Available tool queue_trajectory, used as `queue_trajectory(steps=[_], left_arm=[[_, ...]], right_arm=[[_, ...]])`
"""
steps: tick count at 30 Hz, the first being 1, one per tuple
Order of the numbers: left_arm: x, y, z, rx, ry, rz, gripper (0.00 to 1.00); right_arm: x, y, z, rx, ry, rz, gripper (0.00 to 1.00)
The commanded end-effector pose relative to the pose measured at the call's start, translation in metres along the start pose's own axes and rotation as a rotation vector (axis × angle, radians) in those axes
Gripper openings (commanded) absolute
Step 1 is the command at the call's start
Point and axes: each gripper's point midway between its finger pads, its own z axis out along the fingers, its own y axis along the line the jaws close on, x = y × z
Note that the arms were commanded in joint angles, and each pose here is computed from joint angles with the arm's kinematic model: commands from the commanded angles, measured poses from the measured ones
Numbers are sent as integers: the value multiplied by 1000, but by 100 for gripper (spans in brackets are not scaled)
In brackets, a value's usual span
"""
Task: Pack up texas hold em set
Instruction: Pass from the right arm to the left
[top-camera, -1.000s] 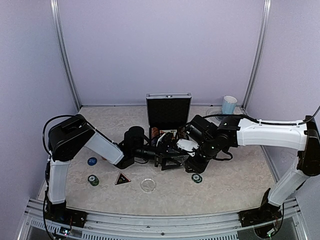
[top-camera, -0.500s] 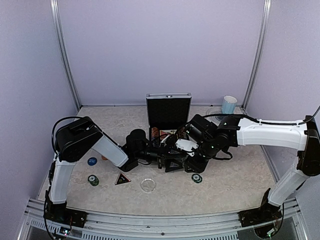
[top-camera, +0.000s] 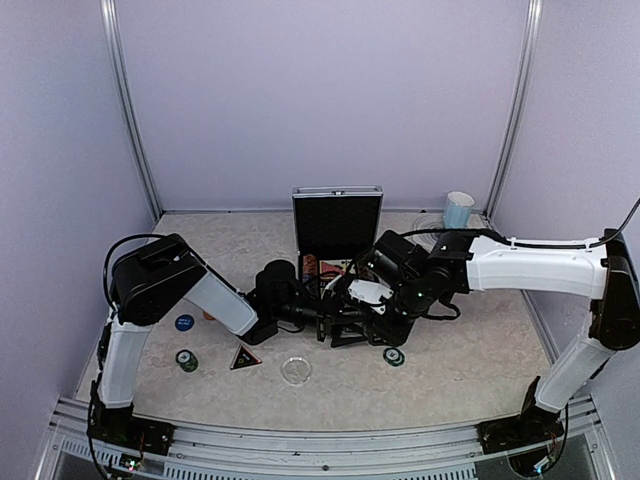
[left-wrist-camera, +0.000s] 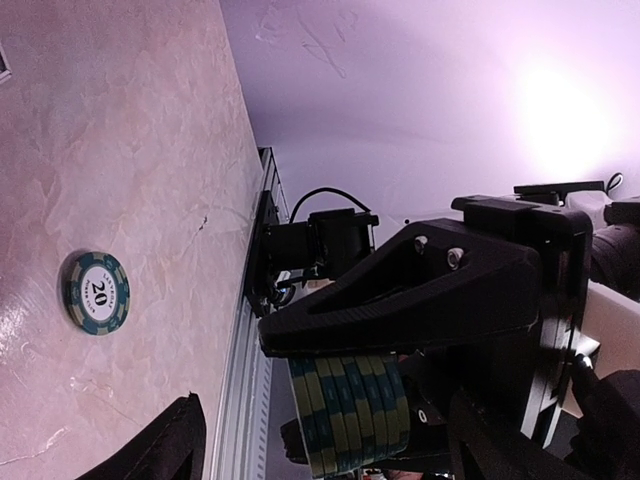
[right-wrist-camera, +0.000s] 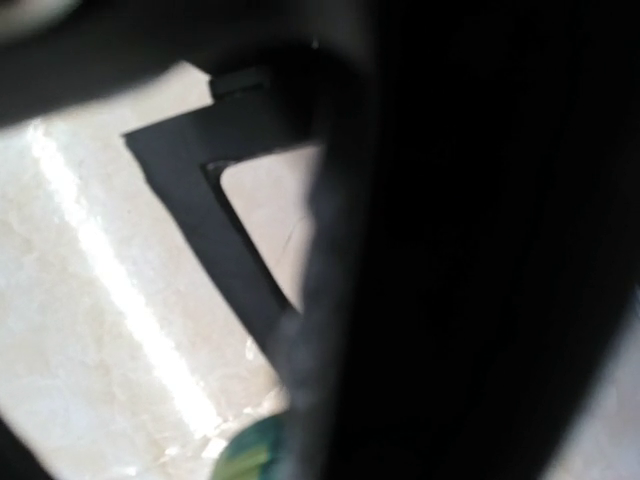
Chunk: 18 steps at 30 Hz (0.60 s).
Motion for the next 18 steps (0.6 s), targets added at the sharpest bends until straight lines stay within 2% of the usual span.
queue_trajectory(steps=[1,5,14,16,18], left_arm=[[5,2,7,11,31,26,82],[6,3,7,15,34,20,77],[7,2,8,30,40,18,54],[7,2,8,35,43,14,42],[7,2,8,39,44,14,34]], right_arm=[[-12,2,-3,8,-24,-22,0],[-12,2,-3,6,-22,-25,0],[-10,2,1,7,-6,-29,0],[-9,2,2,6,-2,-29,0],[-9,2,3,8,-1,-29,0]])
